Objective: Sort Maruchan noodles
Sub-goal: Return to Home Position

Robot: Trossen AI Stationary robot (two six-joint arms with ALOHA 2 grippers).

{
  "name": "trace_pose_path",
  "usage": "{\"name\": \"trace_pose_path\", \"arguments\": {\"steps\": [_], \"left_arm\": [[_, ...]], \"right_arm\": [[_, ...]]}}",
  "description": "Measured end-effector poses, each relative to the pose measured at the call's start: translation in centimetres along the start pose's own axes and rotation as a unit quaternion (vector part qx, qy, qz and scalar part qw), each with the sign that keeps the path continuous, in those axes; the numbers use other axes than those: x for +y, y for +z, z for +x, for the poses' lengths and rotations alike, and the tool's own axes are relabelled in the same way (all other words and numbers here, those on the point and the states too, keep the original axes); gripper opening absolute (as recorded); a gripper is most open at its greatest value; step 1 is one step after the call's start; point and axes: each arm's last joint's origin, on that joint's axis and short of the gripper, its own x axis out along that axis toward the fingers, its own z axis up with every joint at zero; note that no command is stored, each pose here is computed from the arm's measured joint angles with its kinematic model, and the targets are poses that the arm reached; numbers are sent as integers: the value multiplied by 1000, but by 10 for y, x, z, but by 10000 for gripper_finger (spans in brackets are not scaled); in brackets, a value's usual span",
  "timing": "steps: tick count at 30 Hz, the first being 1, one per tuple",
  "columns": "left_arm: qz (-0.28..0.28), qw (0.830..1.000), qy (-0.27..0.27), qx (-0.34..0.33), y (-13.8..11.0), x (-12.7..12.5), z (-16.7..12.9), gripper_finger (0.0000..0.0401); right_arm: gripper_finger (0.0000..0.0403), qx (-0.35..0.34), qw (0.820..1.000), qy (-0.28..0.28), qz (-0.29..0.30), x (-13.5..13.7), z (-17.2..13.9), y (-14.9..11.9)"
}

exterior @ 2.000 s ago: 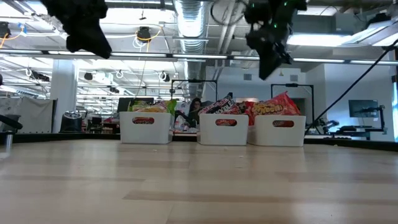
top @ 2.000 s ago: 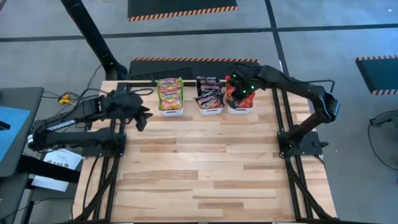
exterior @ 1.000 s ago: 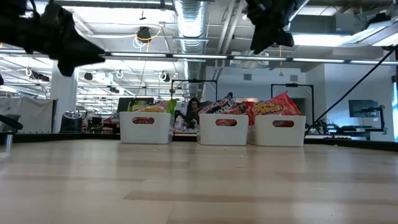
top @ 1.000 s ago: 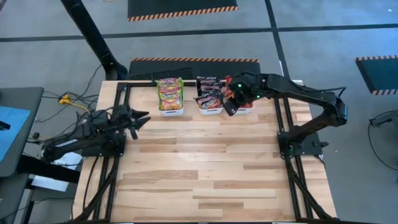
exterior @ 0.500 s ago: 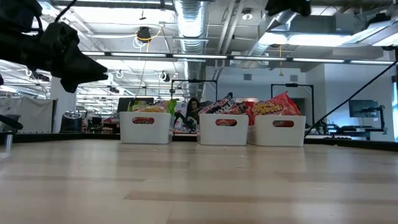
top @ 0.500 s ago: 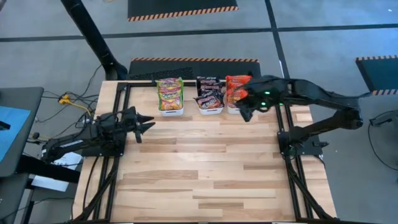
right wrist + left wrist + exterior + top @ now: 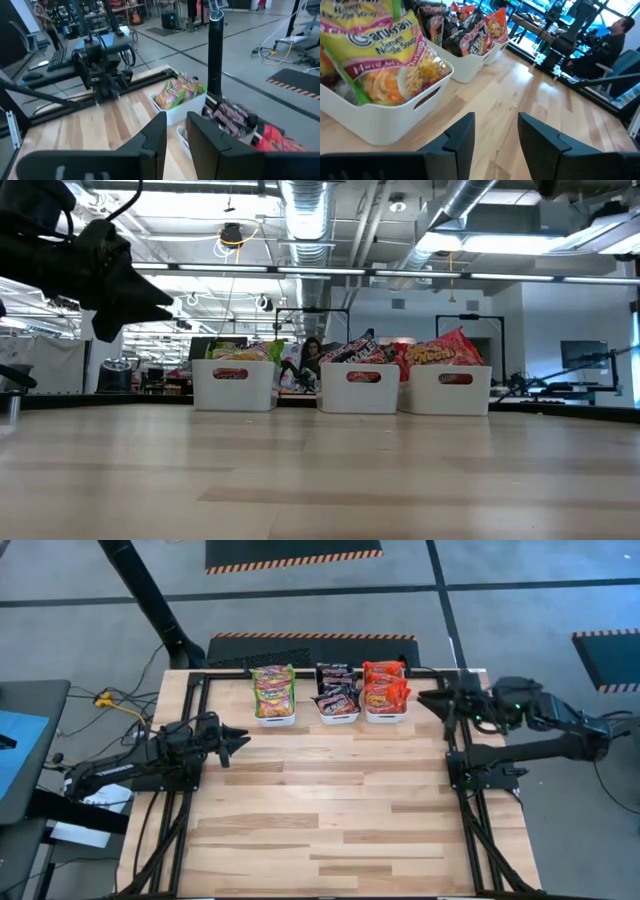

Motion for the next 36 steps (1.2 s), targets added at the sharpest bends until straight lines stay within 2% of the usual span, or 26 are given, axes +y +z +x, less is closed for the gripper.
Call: {"name": "trace_pose_path", "arguments": {"steps": [5,12,16,21,27,32,36], "left_arm": [[3,1000,2,3,0,0,1,135],[120,993,2,4,-1,0,1,135],[150,989,5,3,0,0,1,135],[157,987,22,-4,0,1,1,135],[158,987,36,-9,1,2,0,135],[165,985,43,-11,1,2,0,135],[204,978,46,-10,1,2,0,135]], "right_arm": [[102,-18,1000,7,7,-16,-18,-44],[102,-59,997,23,46,-28,-14,-104],[102,-75,994,39,71,-32,-6,-134],[102,-96,985,97,103,-33,-2,-155],[102,-72,980,144,114,-29,9,-170],[102,-65,978,159,116,-29,17,-184],[102,-47,979,152,126,-30,26,-201]]}}
